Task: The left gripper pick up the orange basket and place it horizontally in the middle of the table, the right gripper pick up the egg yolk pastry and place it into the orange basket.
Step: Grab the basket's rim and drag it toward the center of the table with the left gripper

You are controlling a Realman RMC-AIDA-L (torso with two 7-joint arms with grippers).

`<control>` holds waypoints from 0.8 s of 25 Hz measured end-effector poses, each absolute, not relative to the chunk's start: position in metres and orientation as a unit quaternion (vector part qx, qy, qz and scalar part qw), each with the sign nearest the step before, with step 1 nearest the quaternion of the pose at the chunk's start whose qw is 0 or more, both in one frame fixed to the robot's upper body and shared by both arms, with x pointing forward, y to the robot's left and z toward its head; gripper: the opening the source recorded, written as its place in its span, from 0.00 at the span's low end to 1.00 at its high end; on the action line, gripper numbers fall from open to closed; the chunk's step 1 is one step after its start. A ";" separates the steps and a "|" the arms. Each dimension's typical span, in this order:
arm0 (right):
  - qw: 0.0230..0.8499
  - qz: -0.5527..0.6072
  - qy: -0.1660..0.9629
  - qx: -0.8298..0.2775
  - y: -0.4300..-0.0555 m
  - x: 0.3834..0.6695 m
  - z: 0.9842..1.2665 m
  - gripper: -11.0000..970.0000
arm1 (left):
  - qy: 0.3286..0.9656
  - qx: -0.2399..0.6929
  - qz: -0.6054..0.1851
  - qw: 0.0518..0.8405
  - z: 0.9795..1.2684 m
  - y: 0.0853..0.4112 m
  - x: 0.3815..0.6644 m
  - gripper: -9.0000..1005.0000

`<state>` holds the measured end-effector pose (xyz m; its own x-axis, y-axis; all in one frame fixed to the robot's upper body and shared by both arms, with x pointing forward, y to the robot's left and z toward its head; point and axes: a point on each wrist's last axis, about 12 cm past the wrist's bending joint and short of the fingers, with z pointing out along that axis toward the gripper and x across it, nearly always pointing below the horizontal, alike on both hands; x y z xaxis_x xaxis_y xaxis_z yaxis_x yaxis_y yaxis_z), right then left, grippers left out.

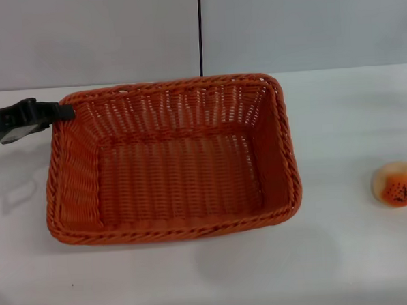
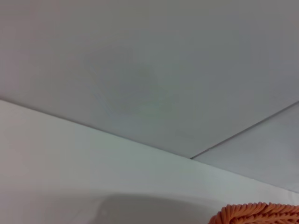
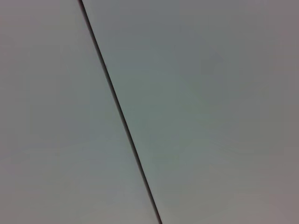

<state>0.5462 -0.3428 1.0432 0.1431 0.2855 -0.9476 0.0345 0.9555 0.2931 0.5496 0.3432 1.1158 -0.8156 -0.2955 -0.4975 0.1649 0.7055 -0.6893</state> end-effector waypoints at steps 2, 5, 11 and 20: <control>0.745 0.085 0.650 0.122 -0.342 0.548 1.044 0.64 | 0.873 -0.037 -0.382 0.300 1.114 0.342 0.550 0.23; 0.744 0.085 0.651 0.122 -0.341 0.549 1.044 0.64 | 0.872 -0.034 -0.382 0.304 1.114 0.342 0.550 0.24; 0.740 0.084 0.656 0.123 -0.342 0.549 1.043 0.64 | 0.871 -0.024 -0.385 0.304 1.118 0.341 0.552 0.24; 0.738 0.082 0.658 0.123 -0.342 0.552 1.043 0.64 | 0.874 -0.019 -0.369 0.317 1.123 0.351 0.555 0.40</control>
